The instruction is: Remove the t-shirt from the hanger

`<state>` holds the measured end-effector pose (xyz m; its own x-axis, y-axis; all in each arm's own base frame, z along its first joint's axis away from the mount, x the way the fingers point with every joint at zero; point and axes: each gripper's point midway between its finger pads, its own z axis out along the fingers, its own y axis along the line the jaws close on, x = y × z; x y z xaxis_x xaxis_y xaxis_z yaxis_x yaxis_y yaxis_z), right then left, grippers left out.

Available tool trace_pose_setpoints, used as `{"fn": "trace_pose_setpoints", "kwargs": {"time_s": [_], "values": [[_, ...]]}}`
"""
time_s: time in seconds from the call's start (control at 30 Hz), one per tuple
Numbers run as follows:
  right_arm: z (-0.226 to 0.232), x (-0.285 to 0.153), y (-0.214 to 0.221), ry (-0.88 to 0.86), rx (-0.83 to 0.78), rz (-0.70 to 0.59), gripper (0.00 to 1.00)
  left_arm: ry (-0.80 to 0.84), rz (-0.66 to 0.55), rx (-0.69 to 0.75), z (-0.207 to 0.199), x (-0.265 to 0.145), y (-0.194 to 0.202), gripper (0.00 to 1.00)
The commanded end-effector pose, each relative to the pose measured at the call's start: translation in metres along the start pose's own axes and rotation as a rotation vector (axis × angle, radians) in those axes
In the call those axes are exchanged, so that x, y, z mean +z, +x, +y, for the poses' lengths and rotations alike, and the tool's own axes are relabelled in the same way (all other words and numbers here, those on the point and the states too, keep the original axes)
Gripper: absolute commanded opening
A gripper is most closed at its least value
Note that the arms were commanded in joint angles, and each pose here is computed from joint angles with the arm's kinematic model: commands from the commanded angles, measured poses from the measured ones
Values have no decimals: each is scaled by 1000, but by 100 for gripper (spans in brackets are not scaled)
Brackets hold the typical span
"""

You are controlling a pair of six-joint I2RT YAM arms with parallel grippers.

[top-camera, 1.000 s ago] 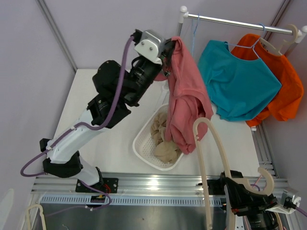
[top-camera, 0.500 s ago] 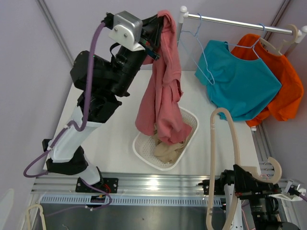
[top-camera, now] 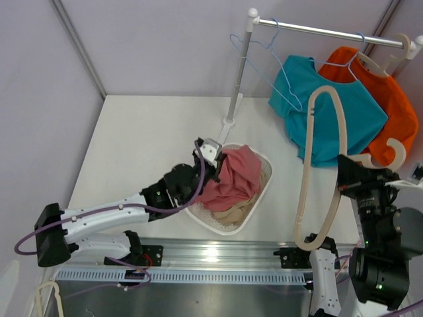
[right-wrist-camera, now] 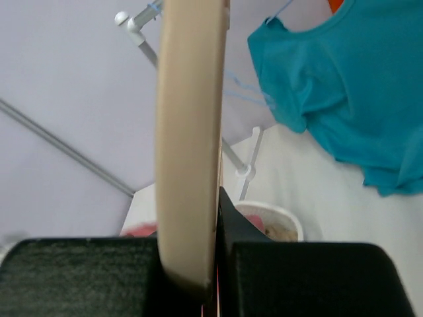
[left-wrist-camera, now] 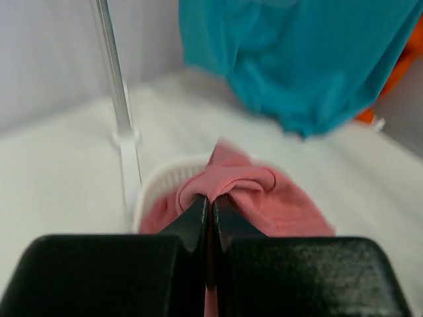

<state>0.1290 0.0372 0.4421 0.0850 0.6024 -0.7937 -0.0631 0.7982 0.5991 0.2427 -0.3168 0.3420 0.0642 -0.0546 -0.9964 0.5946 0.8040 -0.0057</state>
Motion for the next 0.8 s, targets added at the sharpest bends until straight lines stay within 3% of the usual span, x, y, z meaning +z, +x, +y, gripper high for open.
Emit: {"fn": "trace_pose_setpoints", "kwargs": {"time_s": [0.0, 0.03, 0.17, 0.27, 0.53, 0.7, 0.77], "values": [[31, 10, -60, -76, -125, -188, 0, -90, 17, -284, 5, -9, 45, 1], [28, 23, -64, -59, -144, -172, 0, -102, 115, -266, 5, -16, 96, 1], [33, 45, -82, -53, -257, -155, 0, -133, 324, -309, -4, -36, 187, 1], [30, 75, -74, -81, -346, -46, 0, -128, 414, -299, -13, -48, 224, 1], [29, 138, -64, -176, -404, 91, 0, -219, 524, -219, -15, -65, 274, 1], [5, 173, -43, -139, -376, 127, 0, -180, 560, -179, -28, -54, 269, 7], [1, 186, -36, -143, -389, 132, 0, -147, 536, -185, -34, -49, 250, 7]]}}
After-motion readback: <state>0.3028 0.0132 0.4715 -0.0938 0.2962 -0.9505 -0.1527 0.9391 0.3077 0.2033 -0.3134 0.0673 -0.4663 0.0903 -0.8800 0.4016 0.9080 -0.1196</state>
